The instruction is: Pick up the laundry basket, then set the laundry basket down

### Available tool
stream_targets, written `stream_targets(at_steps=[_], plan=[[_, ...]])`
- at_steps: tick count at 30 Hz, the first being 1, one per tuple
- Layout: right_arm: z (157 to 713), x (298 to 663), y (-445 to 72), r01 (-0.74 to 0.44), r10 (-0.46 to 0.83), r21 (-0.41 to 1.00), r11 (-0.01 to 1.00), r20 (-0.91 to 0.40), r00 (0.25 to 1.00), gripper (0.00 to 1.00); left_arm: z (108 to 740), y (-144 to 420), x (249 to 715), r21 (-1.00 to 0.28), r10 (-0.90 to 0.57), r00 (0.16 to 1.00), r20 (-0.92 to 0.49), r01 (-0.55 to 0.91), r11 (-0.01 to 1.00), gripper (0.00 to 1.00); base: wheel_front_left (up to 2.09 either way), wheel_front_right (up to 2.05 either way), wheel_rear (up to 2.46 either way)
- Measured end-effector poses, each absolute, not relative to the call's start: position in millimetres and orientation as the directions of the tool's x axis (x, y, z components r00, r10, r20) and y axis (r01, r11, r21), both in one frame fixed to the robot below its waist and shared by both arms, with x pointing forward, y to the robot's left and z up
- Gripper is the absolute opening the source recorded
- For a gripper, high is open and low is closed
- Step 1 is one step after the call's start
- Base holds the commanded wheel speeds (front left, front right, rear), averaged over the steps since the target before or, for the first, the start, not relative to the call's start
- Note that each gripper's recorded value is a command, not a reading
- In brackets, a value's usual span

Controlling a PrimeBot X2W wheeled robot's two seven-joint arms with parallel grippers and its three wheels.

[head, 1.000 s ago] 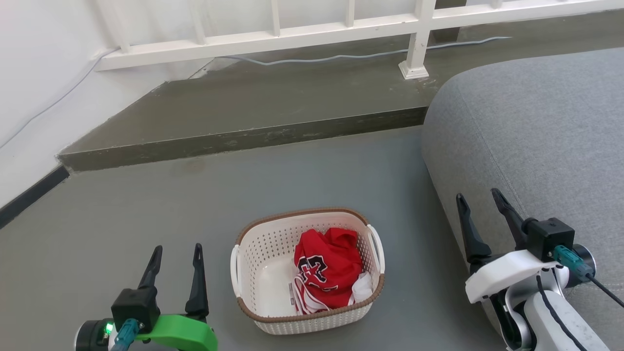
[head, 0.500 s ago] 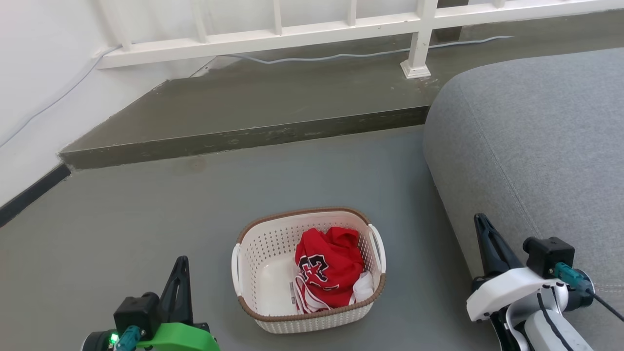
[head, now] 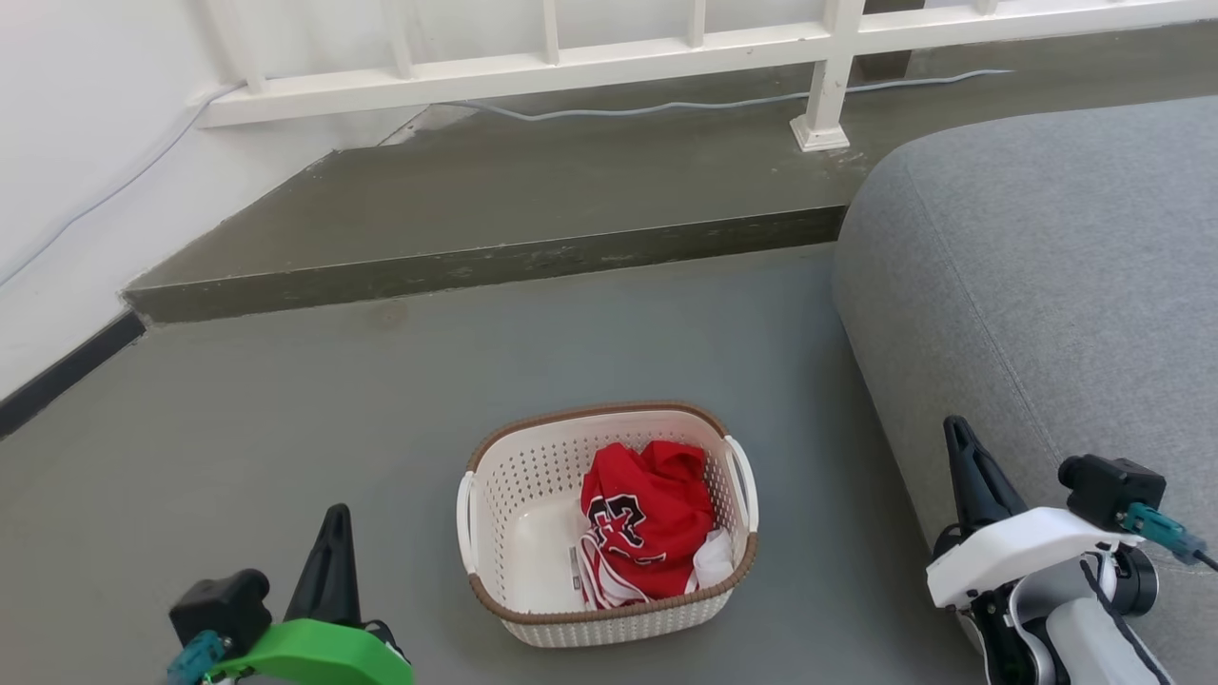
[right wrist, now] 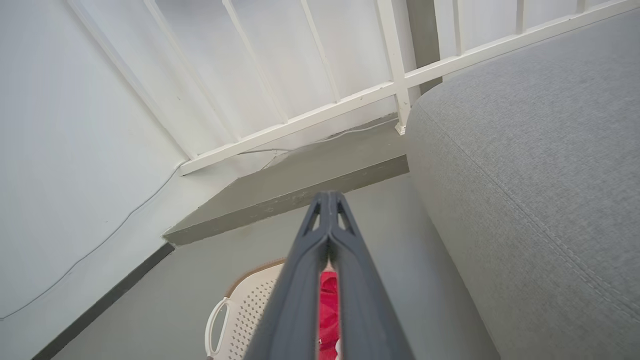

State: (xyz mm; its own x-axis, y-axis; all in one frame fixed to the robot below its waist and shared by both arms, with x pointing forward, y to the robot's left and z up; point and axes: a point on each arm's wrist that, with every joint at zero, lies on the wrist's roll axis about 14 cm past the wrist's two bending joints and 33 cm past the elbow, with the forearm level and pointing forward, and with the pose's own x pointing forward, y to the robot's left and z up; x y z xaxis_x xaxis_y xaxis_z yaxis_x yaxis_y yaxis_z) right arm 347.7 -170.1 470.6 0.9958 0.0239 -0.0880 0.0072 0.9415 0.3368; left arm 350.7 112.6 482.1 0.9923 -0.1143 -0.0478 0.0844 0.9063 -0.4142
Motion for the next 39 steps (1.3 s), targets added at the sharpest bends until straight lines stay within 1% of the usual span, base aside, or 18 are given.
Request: stream_targets(at_steps=[21,33,39], plan=[[464,353,-180,0.088,-0.006,0.569,0.818,-0.145,0.989,0.00,469,132,352,-0.623,-0.077,0.988,-0.132,-0.023,0.782,0.00,0.00,0.00,0.00],[463,356,-185,0.126,-0.016,0.688,0.715,-0.163,0.986,0.00,461,141,352,-0.728,-0.067,0.983,-0.171,-0.080,0.681,0.00,0.00,0.00,0.00],[465,360,-187,0.134,-0.017,0.742,0.656,-0.164,0.986,0.00,464,145,357,-0.774,-0.065,0.984,-0.168,-0.091,0.627,0.00,0.00,0.00,0.00]])
